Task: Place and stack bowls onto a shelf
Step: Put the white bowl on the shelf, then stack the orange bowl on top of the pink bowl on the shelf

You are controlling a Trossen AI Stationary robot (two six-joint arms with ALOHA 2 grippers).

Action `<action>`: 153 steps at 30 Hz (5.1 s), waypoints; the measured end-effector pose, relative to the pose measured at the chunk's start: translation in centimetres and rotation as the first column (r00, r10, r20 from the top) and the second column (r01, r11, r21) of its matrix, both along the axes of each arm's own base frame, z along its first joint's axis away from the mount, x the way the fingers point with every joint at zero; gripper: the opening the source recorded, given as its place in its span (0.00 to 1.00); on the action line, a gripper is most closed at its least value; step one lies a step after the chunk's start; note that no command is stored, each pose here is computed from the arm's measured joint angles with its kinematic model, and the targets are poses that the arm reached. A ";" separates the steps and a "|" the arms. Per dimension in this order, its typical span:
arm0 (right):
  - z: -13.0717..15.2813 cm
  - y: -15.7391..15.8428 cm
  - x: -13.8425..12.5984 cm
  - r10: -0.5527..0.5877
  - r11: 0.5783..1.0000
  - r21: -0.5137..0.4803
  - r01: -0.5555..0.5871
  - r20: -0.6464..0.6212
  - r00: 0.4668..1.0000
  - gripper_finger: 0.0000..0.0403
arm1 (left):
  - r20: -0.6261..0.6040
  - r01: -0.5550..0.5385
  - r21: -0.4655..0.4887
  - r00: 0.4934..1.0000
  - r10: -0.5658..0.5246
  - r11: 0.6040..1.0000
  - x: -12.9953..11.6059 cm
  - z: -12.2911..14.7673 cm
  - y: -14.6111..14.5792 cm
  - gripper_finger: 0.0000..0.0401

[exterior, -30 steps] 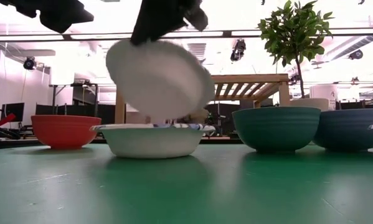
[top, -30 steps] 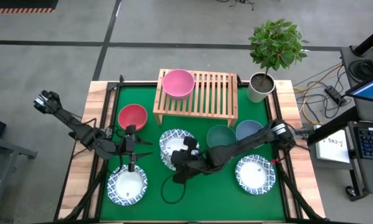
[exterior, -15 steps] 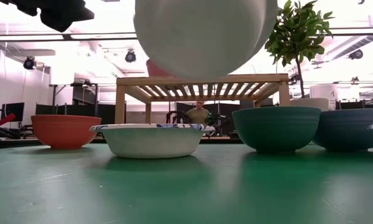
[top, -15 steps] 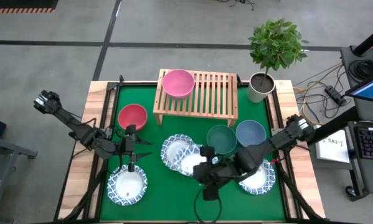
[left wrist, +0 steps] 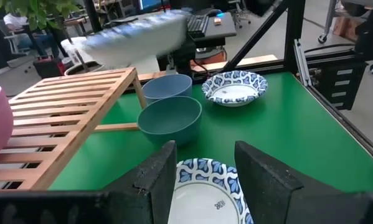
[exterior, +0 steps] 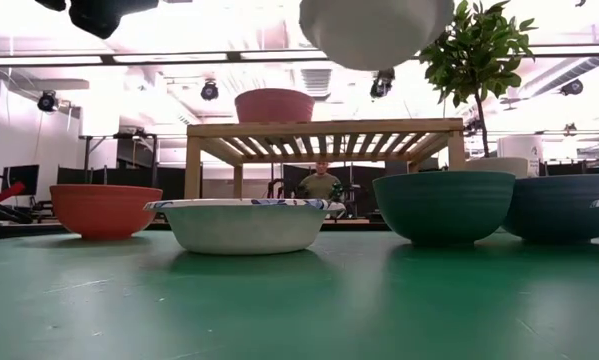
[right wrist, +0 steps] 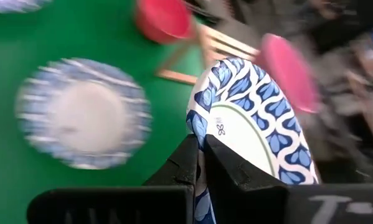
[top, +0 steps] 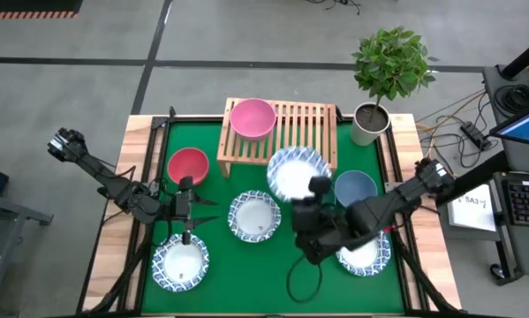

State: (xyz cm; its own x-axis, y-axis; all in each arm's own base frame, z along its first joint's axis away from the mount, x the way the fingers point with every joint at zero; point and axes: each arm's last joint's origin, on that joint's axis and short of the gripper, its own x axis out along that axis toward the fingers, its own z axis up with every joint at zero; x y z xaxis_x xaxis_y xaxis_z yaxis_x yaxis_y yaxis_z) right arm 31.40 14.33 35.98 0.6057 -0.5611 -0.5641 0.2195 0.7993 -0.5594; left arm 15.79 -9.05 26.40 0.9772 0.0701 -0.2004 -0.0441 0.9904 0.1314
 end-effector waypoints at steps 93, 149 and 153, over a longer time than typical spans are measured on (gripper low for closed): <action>-7.0 -2.3 -11.6 0.315 0.846 0.319 -0.427 0.348 0.883 0.29 | -0.912 -0.670 0.089 0.243 0.331 0.737 2.6 -6.2 11.6 0.34; -8.5 -1.6 -11.0 0.405 0.823 0.298 -0.484 0.291 0.867 0.13 | -0.642 -0.164 0.335 0.681 0.352 0.928 15.8 19.1 11.5 0.00; -8.5 -1.6 -11.0 0.403 0.822 0.300 -0.485 0.297 0.866 0.13 | -0.689 -0.126 0.341 0.641 0.339 0.932 16.5 18.4 13.3 0.00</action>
State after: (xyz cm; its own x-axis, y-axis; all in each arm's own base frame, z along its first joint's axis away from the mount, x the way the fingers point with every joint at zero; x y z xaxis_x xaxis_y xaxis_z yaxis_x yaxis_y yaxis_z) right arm 20.38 12.73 27.50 0.8661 0.0106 -0.4998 -0.1288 0.9708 -0.2026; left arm 32.26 4.30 44.81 0.4657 0.4227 -0.7775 -0.0540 0.8905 0.4517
